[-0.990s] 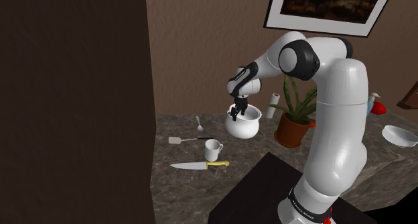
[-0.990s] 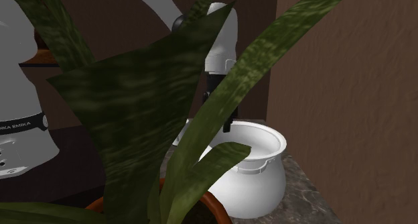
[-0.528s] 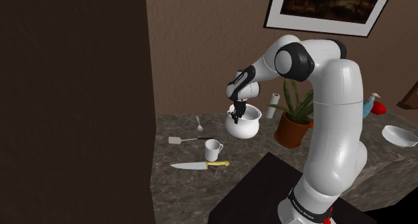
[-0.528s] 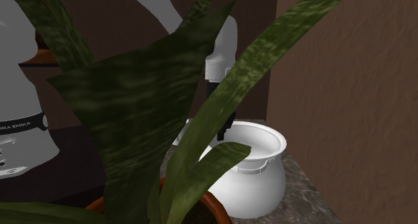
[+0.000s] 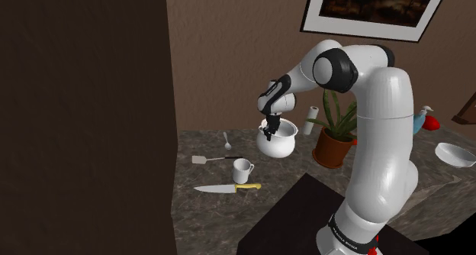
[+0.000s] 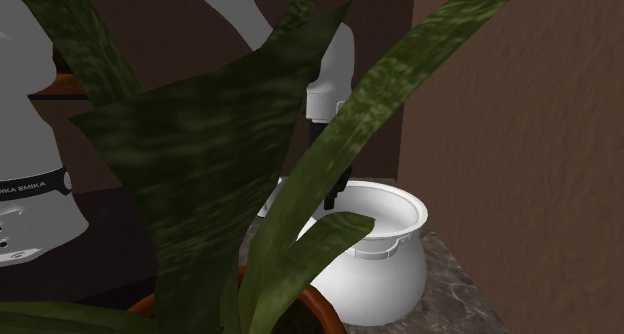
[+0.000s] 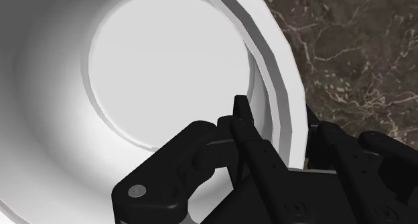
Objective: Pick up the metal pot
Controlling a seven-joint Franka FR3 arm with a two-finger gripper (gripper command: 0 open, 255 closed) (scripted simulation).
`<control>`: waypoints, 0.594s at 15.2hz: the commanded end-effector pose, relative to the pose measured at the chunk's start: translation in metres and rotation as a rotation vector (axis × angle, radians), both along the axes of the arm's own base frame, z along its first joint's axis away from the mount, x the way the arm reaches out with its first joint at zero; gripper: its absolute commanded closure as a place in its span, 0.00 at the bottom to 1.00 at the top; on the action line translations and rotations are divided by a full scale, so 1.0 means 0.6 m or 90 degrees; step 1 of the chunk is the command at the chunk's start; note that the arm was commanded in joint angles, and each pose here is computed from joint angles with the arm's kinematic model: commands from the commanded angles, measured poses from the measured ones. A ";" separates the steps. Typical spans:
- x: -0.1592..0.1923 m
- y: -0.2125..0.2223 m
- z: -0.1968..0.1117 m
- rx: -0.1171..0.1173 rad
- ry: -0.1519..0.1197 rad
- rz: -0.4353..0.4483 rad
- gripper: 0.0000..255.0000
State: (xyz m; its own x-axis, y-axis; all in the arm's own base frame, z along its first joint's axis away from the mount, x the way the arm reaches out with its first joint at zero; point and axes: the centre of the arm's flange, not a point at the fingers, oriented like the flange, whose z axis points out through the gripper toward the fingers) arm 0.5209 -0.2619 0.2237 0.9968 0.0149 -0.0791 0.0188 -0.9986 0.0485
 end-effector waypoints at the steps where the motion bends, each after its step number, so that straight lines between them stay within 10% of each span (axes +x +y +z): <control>1: 0.000 0.000 0.008 0.000 0.000 0.000 1.00; 9: 0.000 0.000 0.079 0.000 0.000 0.000 1.00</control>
